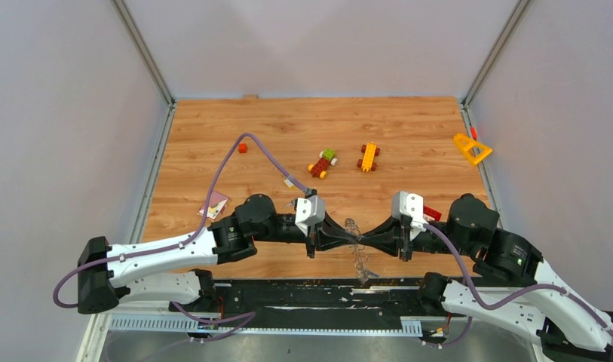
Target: Remove the keys from the keyring
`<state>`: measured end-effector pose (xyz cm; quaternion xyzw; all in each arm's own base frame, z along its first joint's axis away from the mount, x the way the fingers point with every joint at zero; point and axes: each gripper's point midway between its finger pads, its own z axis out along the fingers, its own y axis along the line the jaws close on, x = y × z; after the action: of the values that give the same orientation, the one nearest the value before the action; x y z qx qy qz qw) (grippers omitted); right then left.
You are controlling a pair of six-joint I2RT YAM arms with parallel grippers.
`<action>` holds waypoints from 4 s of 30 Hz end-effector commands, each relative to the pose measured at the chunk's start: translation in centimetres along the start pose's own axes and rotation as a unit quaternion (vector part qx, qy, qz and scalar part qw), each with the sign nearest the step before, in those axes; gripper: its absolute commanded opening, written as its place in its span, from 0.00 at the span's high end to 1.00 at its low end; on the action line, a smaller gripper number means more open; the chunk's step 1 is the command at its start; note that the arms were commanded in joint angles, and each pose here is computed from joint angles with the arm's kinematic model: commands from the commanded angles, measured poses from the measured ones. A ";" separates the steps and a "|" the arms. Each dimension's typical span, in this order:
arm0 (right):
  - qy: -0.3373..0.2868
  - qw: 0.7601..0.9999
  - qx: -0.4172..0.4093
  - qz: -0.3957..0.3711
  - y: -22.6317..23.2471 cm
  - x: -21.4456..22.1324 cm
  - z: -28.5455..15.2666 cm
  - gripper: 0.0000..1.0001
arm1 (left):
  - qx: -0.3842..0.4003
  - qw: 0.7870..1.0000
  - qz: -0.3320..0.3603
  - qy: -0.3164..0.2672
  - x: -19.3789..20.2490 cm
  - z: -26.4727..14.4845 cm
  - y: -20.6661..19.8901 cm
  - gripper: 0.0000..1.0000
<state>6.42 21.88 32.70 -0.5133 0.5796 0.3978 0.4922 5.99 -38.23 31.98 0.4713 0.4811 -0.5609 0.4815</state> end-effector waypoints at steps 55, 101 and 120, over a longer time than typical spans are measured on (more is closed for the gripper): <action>-0.126 0.991 0.009 -0.048 0.4 -6.3 -2.3 1.00 | -0.025 1.000 -0.002 -0.010 -2.0 -4.4 -1.5 0.90; -0.178 0.911 -0.233 -0.291 9.2 -3.6 -5.4 1.00 | 0.015 0.999 0.013 -0.041 -1.3 -4.5 -2.6 0.68; -0.137 0.936 -0.172 -0.275 5.9 -3.0 -2.2 1.00 | 0.050 0.996 0.036 -0.064 -3.8 -2.4 -3.1 0.59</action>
<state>-1.14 20.46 34.07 -0.6862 0.2703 0.4263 0.5239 3.47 -34.86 33.32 0.4811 0.4345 -0.5832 0.4894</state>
